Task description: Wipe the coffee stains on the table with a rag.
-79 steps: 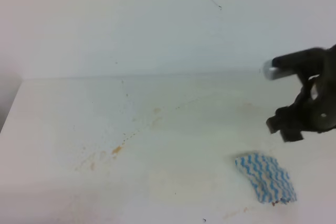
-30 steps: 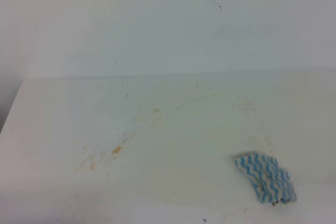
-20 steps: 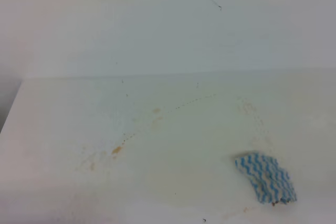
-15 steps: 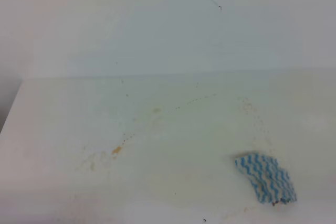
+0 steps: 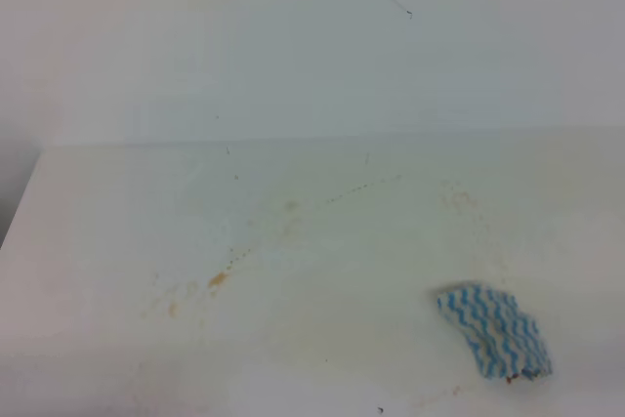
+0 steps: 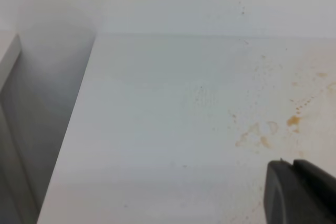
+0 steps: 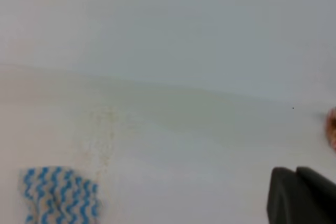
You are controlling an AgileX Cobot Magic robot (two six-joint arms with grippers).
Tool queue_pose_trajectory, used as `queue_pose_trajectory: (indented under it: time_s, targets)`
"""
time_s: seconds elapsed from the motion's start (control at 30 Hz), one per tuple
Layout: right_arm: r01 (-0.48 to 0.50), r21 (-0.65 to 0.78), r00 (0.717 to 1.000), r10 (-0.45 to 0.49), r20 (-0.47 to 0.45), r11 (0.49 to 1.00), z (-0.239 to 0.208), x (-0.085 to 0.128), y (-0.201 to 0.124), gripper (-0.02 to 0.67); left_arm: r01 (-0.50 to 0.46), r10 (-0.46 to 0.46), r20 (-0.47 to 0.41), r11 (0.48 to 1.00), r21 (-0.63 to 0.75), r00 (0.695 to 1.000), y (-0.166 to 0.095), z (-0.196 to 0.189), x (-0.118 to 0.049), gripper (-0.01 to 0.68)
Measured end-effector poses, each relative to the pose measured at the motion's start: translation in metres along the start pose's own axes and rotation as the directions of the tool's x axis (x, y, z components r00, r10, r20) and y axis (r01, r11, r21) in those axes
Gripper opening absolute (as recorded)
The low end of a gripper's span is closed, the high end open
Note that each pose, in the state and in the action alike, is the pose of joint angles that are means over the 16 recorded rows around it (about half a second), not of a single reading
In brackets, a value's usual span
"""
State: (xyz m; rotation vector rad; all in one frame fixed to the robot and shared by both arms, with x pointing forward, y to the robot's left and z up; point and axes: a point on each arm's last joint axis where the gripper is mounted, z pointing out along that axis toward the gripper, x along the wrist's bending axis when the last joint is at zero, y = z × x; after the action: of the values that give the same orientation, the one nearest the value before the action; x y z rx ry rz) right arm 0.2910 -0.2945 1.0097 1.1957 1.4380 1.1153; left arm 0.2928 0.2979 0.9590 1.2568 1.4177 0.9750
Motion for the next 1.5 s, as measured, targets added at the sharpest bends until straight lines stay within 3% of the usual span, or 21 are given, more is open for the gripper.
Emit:
queue_pose_trajectory:
  time_s: [0.23,0.5,1.5]
  targets:
    - [-0.056,0.029,0.996,0.054,0.071,0.998,0.007,0.000,-0.035,-0.002,0.000,0.000,0.000,1.000,0.000,1.000,0.001,0.000,0.000,-0.004]
    - [-0.122,0.103,0.990,0.114,0.085,0.987,0.010,0.002,-0.059,-0.002,0.000,0.000,0.000,1.000,0.003,1.000,0.000,0.000,0.000,-0.004]
    - [-0.158,0.127,0.985,0.146,0.095,0.979,0.010,0.002,-0.062,-0.002,0.000,0.000,0.000,1.000,0.003,1.000,0.002,0.000,0.000,-0.004]
